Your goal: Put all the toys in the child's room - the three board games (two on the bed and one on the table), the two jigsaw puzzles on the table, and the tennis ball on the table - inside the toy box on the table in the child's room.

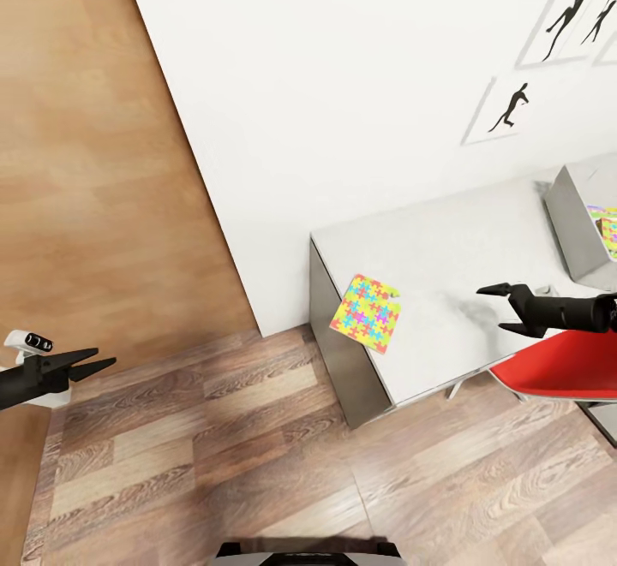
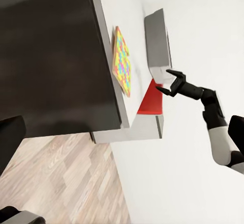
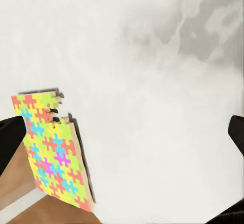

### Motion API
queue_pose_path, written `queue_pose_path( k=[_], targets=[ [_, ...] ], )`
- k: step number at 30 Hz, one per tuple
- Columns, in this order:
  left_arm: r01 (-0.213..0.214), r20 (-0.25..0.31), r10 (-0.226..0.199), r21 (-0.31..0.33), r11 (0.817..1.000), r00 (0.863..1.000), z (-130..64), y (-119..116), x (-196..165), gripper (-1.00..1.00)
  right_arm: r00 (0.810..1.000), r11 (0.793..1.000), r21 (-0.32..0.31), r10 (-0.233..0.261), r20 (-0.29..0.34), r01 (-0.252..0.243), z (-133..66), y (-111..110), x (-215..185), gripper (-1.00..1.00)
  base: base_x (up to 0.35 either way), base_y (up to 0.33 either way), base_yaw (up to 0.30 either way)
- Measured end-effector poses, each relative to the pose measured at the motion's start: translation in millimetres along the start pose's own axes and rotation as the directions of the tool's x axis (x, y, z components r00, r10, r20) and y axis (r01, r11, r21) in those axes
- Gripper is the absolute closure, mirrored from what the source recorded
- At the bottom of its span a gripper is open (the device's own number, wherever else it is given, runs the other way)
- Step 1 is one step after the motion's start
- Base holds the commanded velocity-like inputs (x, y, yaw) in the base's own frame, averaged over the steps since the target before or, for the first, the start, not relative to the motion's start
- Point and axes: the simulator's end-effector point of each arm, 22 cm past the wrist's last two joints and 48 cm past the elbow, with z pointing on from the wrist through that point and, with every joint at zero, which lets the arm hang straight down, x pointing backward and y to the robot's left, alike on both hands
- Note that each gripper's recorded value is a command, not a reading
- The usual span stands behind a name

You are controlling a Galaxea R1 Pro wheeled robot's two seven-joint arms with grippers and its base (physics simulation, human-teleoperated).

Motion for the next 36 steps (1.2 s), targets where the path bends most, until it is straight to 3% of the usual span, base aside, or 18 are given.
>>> queue_pose_path(
  k=[5, 19, 28, 36],
  targets=[
    [0.0, 0.001, 0.0, 0.0, 1.0, 1.0, -0.1, 0.0, -0.2, -1.0, 0.999, 0.999, 0.031, 0.034, -0.024, -0.033, 7.0, -20.9, 10.3, -1.0, -0.019, 0.0, 0.0],
    [-0.001, 0.001, 0.001, 0.0, 1.0, 1.0, 0.1, 0.3, -0.3, -1.0, 0.996, 0.995, 0.066, 0.077, -0.041, -0.074, 11.5, -44.0, 16.5, -1.0, -0.143, -0.092, 0.0],
    [-0.001, 0.0, 0.001, 0.0, 1.0, 1.0, 0.1, 0.4, -0.3, -1.0, 0.996, 0.994, 0.078, 0.083, -0.041, -0.079, 11.1, -49.5, 16.1, -1.0, -0.242, -0.176, 0.0],
    [-0.002, 0.0, 0.002, -0.001, 1.0, 1.0, -0.2, 0.1, -0.1, -1.0, 0.992, 0.987, 0.144, 0.081, -0.096, -0.066, 23.5, -70.1, 37.2, -1.0, -0.072, -0.057, 0.0]
  ],
)
